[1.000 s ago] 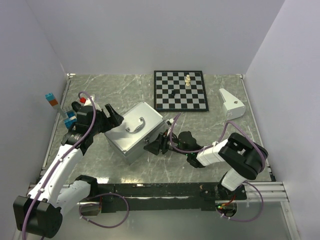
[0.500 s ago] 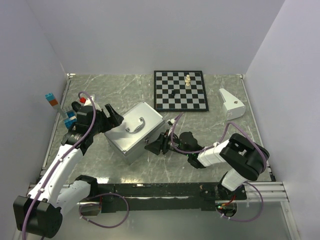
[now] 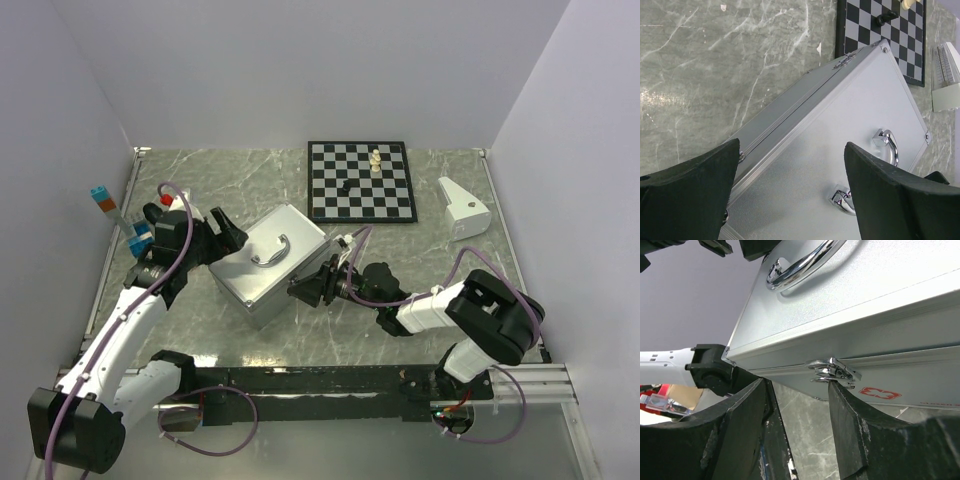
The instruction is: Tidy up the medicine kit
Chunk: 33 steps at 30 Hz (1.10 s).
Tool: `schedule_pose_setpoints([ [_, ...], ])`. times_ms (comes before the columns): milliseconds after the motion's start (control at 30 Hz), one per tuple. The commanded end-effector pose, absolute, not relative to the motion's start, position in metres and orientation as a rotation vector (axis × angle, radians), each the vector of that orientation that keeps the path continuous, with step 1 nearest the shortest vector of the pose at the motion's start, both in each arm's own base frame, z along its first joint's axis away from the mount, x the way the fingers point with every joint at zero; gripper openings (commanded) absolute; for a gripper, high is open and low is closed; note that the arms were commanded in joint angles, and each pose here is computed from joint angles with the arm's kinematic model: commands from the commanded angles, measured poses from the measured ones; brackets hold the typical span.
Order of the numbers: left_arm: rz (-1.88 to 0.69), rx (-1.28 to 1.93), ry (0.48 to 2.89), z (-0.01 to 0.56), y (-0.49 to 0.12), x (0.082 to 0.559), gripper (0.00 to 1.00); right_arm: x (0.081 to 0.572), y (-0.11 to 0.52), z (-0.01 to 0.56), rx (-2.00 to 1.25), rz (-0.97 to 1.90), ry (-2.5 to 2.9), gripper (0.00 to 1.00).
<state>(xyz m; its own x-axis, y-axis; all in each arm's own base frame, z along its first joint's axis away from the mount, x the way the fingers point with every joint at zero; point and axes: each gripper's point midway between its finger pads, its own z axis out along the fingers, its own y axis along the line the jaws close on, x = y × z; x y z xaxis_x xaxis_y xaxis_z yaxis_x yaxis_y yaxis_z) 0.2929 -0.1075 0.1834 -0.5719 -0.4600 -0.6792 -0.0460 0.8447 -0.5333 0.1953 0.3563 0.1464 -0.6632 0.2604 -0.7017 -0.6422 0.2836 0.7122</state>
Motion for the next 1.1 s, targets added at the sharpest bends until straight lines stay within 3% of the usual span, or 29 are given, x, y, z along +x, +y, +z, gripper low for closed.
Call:
schedule_pose_setpoints([
  [0, -0.607, -0.364, 2.143, 0.180, -0.111, 0.290, 0.89, 0.196, 0.364, 0.184, -0.377, 1.531, 1.650, 0.61],
  [1067, -0.613, -0.366, 2.132, 0.183, -0.111, 0.290, 0.89, 0.200, 0.368, 0.184, -0.395, 1.500, 1.699, 0.62],
])
